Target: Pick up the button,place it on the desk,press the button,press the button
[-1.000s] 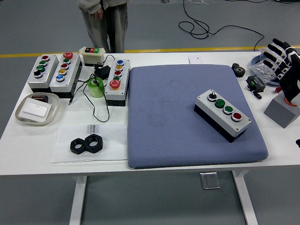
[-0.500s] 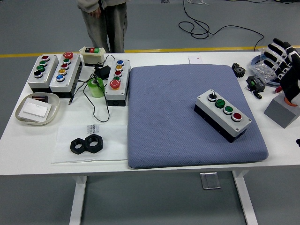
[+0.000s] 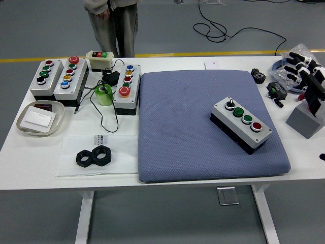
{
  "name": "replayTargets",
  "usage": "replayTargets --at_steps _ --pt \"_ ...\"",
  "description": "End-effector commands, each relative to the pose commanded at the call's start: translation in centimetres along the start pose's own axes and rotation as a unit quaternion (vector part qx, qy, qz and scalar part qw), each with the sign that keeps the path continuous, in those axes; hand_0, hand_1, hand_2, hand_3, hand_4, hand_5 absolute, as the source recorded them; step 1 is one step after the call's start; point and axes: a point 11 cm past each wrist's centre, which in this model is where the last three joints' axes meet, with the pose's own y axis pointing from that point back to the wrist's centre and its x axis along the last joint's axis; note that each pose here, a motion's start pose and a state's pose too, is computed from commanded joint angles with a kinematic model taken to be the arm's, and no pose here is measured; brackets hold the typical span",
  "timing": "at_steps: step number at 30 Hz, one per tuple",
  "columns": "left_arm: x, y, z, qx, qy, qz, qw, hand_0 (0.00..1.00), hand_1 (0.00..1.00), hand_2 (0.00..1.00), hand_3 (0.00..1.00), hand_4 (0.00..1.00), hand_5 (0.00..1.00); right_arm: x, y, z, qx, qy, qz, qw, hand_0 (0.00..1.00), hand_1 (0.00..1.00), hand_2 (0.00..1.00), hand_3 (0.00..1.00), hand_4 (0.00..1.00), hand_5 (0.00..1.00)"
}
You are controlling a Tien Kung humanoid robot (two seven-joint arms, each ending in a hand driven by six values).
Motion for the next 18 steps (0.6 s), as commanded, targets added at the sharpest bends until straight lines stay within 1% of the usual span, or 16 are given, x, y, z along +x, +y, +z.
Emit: replayTargets --at_steps 1,3,4,5,7,8,9,10,11,13,16,17,18 --pt "0.0 0.0 0.0 0.000 0.000 0.000 1.000 0.747 0.830 0.873 0.831 0.637 0.998 -0.2 0.0 0.1 -0.002 0.019 -0.001 1.000 0.961 0.889 0.914 0.896 0.821 0.200" --pt "0.1 0.0 -0.2 0.002 -0.001 0.001 1.000 0.747 0.830 0.873 0.831 0.637 0.998 -2.2 -0.2 1.3 -0.029 0.063 -0.030 0.997 0.961 0.889 0.914 0.896 0.821 0.200" --pt "0.1 0.0 -0.2 0.002 -0.001 0.001 1.000 0.747 0.830 0.873 0.831 0.637 0.998 -2.4 -0.2 1.5 -0.032 0.083 -0.032 0.996 0.961 0.889 0.914 0.896 0.821 0.200" --pt "0.1 0.0 -0.2 0.002 -0.001 0.001 1.000 0.746 0.829 0.874 0.832 0.636 0.998 -3.1 -0.3 2.0 -0.038 0.101 -0.038 0.993 0.989 0.921 0.970 0.958 0.853 0.168" --pt "0.1 0.0 -0.3 0.002 -0.002 0.001 1.000 0.746 0.829 0.874 0.832 0.636 0.998 -4.4 -0.4 3.0 -0.052 0.140 -0.047 0.988 0.989 0.921 0.970 0.958 0.853 0.168" --pt "0.1 0.0 -0.3 0.002 -0.002 0.001 1.000 0.746 0.829 0.874 0.832 0.636 0.998 -4.6 -0.5 3.1 -0.049 0.161 -0.046 0.985 0.989 0.921 0.970 0.958 0.853 0.168" --pt "0.1 0.0 -0.3 0.002 -0.002 0.001 1.000 0.746 0.829 0.874 0.832 0.636 0.998 -5.3 -0.5 3.5 -0.054 0.180 -0.051 0.981 0.989 0.921 0.970 0.958 0.853 0.168" --pt "0.1 0.0 -0.3 0.002 -0.002 0.001 1.000 0.746 0.829 0.874 0.832 0.636 0.998 -5.4 -0.5 3.5 -0.052 0.196 -0.050 0.978 0.989 0.921 0.970 0.958 0.853 0.168" --pt "0.1 0.0 -0.3 0.002 -0.002 0.001 1.000 0.746 0.829 0.874 0.832 0.636 0.998 -5.7 -0.5 3.6 -0.049 0.214 -0.051 0.974 0.998 0.925 0.975 0.969 0.878 0.168" --pt "0.2 0.0 -0.3 0.002 -0.002 0.001 1.000 0.746 0.829 0.874 0.832 0.636 0.998 -6.2 -0.5 3.5 -0.043 0.253 -0.052 0.965 0.998 0.925 0.975 0.969 0.878 0.168" --pt "0.2 0.0 -0.2 0.001 -0.002 0.001 1.000 0.746 0.829 0.874 0.832 0.636 0.998 -6.6 -0.6 3.4 -0.028 0.313 -0.046 0.948 0.998 0.925 0.975 0.969 0.878 0.168" --pt "0.2 0.0 -0.1 0.000 -0.002 0.000 1.000 0.746 0.829 0.874 0.832 0.636 0.998 -6.8 -0.6 3.5 -0.028 0.332 -0.047 0.942 0.998 0.928 0.985 0.970 0.896 0.189" --pt "0.2 0.0 -0.1 0.000 -0.002 0.000 1.000 0.746 0.829 0.874 0.832 0.636 0.998 -6.9 -0.7 3.5 -0.024 0.353 -0.044 0.934 0.998 0.928 0.985 0.970 0.896 0.189"
